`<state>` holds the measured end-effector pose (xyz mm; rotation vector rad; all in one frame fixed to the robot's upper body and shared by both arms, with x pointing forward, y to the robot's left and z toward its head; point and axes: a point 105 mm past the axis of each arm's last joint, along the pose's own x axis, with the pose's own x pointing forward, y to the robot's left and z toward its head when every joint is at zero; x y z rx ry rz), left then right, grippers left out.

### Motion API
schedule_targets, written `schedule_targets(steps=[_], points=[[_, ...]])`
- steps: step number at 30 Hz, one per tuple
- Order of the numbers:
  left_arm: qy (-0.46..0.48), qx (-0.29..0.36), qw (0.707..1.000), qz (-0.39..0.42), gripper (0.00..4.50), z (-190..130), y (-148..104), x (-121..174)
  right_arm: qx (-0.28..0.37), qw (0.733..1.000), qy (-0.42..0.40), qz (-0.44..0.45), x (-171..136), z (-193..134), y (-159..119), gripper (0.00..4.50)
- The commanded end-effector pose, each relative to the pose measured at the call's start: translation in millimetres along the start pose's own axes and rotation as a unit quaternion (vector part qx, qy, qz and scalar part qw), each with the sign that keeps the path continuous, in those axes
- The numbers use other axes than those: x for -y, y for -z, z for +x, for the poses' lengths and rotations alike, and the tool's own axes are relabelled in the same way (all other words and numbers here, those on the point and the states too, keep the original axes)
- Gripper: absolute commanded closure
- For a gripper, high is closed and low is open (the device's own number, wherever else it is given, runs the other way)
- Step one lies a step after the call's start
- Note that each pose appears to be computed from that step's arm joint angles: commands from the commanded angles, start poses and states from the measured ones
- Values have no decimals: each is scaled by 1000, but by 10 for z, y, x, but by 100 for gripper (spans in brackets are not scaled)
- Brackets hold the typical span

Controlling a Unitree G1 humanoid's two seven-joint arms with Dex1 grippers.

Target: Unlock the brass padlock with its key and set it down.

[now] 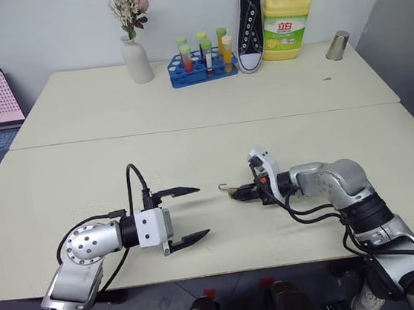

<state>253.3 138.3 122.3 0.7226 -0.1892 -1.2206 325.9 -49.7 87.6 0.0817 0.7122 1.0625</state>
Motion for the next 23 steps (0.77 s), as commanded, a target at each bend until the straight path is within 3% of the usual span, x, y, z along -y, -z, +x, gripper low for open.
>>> schedule_targets(steps=[1,5,9,10,16,23], points=[[-10,13,999,-35,0,16,-58,-37,1,999,27,-46,93,-73,-88,297],[-64,12,991,-114,0,12,-26,-235,10,992,77,-100,239,-368,-101,161],[-69,-8,986,-151,0,18,-9,-280,19,983,87,-160,153,-622,-85,21],[-76,-28,985,-151,0,21,34,-302,27,980,81,-180,75,-700,-100,5],[-48,-46,986,-151,0,12,26,-242,49,965,55,-252,-311,-979,-7,5],[-8,-40,985,-166,0,18,32,-144,56,961,60,-265,-409,-1040,93,5]])
